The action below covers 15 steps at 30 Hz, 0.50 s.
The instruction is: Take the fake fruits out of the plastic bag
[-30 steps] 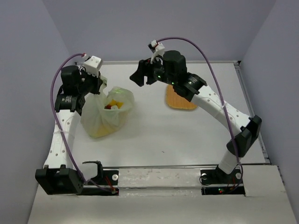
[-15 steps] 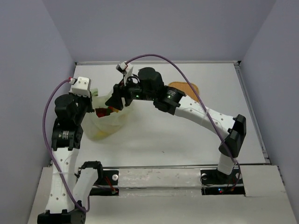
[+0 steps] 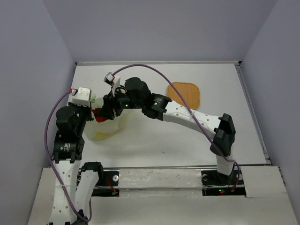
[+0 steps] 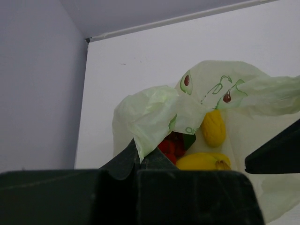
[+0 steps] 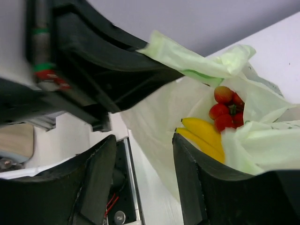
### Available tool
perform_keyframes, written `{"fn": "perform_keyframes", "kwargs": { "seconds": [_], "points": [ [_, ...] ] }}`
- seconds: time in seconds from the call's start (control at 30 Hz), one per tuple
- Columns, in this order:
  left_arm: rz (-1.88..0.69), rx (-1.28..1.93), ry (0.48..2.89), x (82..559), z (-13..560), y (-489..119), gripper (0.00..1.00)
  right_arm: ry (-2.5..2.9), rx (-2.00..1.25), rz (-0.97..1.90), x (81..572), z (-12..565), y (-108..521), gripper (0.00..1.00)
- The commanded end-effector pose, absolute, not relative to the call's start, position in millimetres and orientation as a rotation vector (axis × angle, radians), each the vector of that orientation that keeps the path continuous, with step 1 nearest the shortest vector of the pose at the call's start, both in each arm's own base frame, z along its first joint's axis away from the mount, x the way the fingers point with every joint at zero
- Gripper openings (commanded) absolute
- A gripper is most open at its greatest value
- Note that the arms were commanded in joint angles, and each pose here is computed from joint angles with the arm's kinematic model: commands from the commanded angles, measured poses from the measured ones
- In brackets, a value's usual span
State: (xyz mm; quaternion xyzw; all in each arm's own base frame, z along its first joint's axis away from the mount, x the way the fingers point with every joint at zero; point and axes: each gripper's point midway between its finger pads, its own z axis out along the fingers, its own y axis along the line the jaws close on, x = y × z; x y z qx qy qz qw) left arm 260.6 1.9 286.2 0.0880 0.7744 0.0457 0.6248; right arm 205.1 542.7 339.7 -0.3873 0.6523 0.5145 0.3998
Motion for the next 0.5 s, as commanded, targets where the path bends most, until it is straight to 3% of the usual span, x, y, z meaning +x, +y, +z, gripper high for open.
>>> {"fn": "perform_keyframes", "kwargs": {
  "seconds": [0.0,0.27,0.47],
  "points": [
    [0.137,0.187,1.704,258,304,6,0.00,1.698,-0.936,1.305,213,323,558,0.56],
    [0.221,0.333,1.634,248,310,5,0.00,1.928,-0.733,1.070,304,252,561,0.38],
    [0.241,0.719,1.457,223,310,-28,0.00,2.132,-0.535,0.656,365,165,524,0.37]
  ]
}}
